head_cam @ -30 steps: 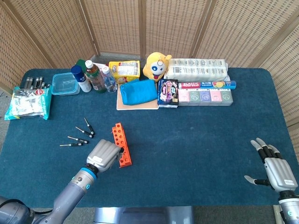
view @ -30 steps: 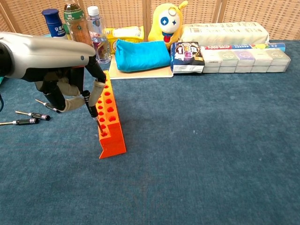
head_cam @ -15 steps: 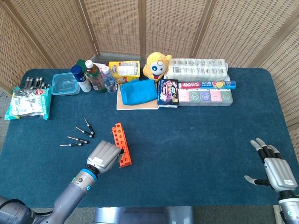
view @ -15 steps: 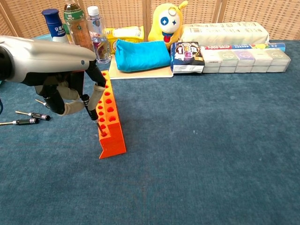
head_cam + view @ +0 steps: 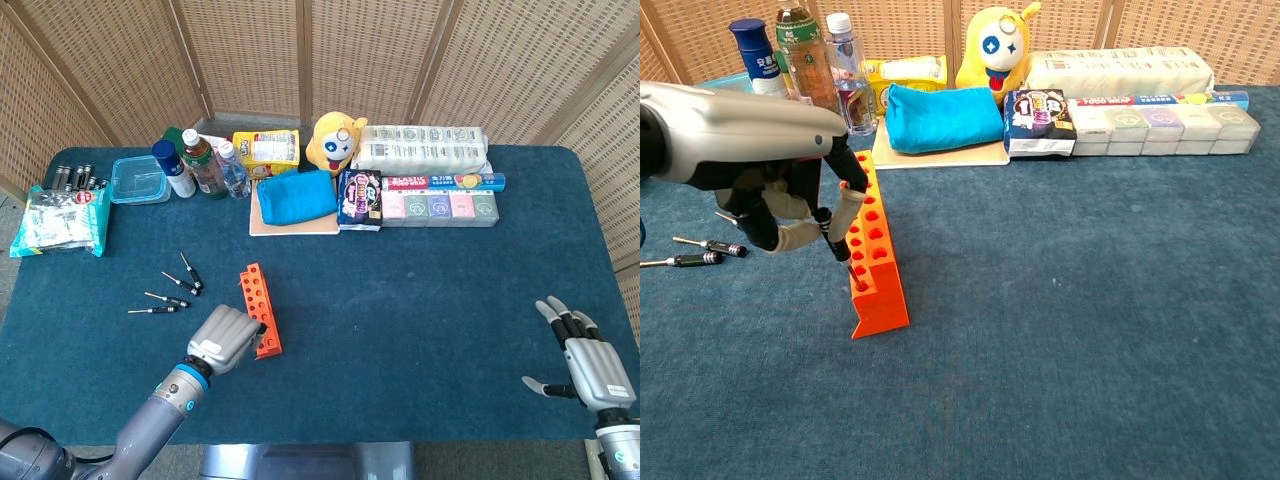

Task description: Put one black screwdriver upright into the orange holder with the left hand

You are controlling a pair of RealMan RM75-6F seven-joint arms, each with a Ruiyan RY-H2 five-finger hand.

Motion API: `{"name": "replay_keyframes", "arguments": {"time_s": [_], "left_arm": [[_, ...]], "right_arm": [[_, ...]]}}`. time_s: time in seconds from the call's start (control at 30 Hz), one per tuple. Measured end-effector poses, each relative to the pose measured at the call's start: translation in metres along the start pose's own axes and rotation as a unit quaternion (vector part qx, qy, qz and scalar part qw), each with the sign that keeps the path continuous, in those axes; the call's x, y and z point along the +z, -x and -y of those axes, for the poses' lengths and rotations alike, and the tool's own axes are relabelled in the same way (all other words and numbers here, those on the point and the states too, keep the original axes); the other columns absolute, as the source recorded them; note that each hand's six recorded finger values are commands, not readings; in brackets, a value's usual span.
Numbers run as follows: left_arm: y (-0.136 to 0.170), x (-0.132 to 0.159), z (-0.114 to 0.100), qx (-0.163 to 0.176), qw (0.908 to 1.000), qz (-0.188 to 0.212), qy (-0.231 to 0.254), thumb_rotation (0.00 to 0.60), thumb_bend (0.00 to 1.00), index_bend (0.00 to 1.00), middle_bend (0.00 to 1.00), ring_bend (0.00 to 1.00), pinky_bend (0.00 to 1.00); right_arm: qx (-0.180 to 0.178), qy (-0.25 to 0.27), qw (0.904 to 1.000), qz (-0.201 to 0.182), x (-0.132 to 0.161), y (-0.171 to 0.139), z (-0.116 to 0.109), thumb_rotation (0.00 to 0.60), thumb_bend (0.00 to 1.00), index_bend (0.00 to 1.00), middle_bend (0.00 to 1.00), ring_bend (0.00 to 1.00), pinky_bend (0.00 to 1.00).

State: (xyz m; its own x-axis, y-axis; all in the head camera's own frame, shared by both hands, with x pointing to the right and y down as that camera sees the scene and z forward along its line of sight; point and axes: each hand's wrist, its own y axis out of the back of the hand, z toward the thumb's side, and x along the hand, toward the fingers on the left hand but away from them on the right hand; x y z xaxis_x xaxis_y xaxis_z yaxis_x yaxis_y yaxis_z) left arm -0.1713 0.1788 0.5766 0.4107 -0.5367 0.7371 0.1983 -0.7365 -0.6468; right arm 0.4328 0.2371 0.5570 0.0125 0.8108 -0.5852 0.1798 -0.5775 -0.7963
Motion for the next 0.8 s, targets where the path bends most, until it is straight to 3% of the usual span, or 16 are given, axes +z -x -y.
{"name": "replay_keyframes", "arguments": {"time_s": [0.8], "left_arm": [[-0.0047,0.0048,0.0061,-0.006,0.9999,-0.005,-0.014,0.6,0.47,0.56,1.0,1.0,1.0]], "right_arm": [[0.001,0.003,1.0,0.001,-0.001,0.0002,-0.0015,0.524,0.0,0.0,0.03,0.14,0.06]]}}
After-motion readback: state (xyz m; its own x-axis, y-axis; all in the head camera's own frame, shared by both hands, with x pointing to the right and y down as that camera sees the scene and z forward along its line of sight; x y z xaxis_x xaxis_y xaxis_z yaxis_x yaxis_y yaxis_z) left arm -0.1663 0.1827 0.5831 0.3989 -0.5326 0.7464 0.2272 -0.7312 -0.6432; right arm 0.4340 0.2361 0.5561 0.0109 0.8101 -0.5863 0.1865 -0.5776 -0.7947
